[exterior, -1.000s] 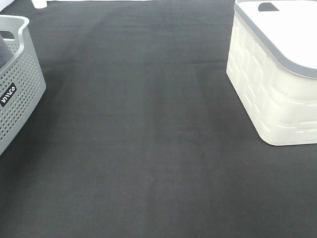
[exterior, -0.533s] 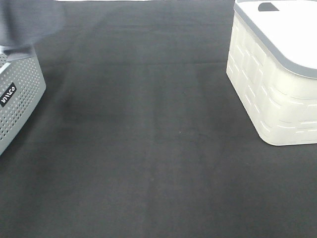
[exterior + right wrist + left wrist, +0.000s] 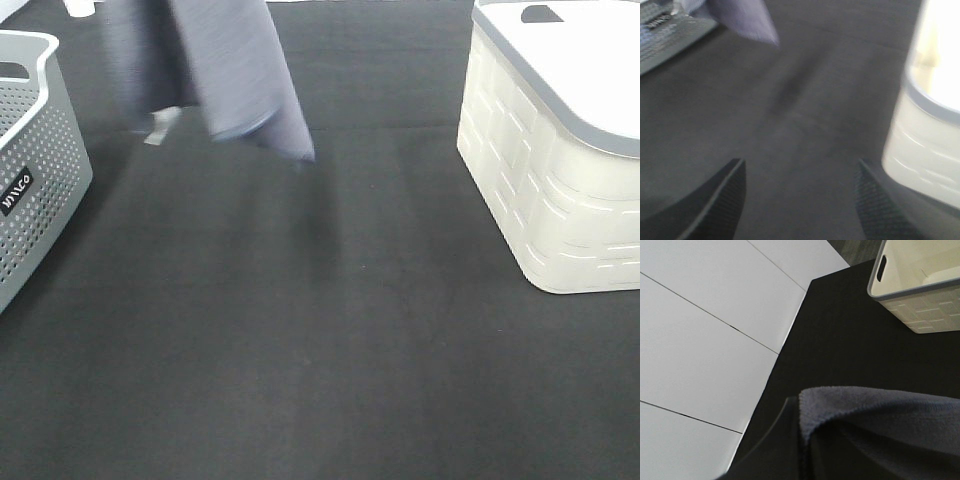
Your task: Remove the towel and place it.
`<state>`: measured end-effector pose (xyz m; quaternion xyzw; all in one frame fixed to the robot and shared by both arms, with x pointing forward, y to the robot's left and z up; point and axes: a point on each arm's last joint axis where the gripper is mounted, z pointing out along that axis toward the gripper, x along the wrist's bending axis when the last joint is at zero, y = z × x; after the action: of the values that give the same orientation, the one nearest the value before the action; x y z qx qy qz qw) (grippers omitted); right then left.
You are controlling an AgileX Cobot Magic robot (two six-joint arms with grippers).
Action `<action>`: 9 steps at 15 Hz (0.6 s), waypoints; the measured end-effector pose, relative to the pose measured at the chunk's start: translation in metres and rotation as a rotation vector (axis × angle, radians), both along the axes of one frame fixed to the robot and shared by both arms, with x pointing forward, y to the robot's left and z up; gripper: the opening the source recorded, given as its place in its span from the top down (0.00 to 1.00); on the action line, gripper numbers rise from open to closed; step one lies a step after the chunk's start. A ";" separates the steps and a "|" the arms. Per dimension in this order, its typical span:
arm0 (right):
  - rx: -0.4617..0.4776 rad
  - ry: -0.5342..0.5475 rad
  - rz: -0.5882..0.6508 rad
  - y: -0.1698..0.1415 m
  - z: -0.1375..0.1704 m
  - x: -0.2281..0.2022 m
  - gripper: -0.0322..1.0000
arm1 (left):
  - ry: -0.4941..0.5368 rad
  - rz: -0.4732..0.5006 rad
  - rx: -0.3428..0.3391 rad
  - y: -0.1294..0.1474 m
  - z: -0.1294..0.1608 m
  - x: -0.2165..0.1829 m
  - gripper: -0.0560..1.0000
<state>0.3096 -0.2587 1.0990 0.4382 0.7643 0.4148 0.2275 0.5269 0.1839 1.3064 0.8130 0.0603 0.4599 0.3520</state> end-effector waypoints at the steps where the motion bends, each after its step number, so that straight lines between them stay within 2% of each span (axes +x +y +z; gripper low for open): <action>1: 0.008 -0.001 0.060 0.005 0.000 0.005 0.37 | 0.021 -0.008 0.005 -0.001 -0.003 0.001 0.95; 4: 0.105 0.011 0.274 0.023 0.002 0.022 0.37 | 0.082 -0.044 0.004 -0.004 -0.007 -0.003 0.95; 7: 0.262 -0.023 0.518 0.042 0.008 0.037 0.37 | 0.110 -0.068 0.011 -0.005 -0.009 -0.005 0.95; 9: 0.364 -0.054 0.620 0.050 0.010 0.051 0.37 | 0.103 -0.112 0.002 -0.008 -0.008 -0.007 0.95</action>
<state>0.3604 -0.2092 1.1089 0.2078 0.7683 0.6048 0.0295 0.5199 0.1757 1.2980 0.8380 0.0321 0.3973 0.3727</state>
